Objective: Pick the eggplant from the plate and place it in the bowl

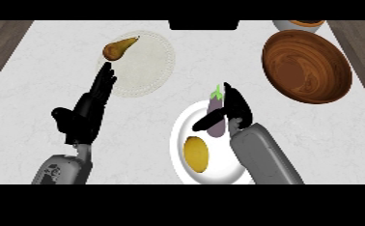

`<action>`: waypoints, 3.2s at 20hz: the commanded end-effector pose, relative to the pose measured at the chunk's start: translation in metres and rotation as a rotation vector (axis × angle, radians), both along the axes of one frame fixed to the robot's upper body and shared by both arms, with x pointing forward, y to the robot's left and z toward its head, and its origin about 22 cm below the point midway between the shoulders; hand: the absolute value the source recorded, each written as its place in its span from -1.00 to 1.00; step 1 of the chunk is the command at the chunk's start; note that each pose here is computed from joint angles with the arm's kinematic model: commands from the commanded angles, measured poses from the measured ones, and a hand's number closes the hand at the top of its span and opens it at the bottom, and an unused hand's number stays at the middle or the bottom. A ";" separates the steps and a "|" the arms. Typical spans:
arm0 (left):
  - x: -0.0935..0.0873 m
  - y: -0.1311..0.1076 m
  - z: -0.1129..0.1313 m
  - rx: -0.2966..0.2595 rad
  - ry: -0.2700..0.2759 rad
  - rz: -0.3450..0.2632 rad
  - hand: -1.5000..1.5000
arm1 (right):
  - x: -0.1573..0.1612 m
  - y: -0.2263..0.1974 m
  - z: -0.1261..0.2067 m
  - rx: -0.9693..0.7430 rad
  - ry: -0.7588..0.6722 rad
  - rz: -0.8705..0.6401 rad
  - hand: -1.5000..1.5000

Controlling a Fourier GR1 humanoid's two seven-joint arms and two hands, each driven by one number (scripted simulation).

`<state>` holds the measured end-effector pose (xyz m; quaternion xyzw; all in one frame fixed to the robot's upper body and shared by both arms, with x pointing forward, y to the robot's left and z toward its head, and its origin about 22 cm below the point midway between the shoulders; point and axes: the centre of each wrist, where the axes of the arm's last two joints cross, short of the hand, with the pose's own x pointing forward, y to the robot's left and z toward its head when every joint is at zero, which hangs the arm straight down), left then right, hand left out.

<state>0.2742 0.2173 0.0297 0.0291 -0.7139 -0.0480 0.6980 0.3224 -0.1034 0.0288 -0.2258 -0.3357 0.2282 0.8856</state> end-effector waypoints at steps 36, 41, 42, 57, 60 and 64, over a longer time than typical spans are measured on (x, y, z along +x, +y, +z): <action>-0.007 0.002 0.010 0.001 0.018 0.019 0.00 | -0.093 0.016 0.084 0.099 -1.176 0.340 1.00; -0.008 0.012 -0.006 -0.002 -0.002 -0.002 0.00 | -0.092 0.000 0.148 -0.034 -1.165 0.269 1.00; -0.003 0.007 0.003 0.007 0.006 0.004 0.00 | -0.083 0.018 0.158 -0.076 -1.151 0.241 1.00; -0.008 0.016 -0.014 -0.017 0.004 -0.008 0.00 | -0.003 -0.028 0.227 -0.155 -1.074 0.072 1.00; 0.000 0.006 -0.004 0.005 -0.009 -0.017 0.00 | 0.014 -0.066 0.239 -0.342 -1.022 0.053 1.00; -0.004 -0.008 -0.008 -0.009 -0.003 -0.015 0.00 | 0.038 -0.079 0.225 -0.495 -0.935 0.071 1.00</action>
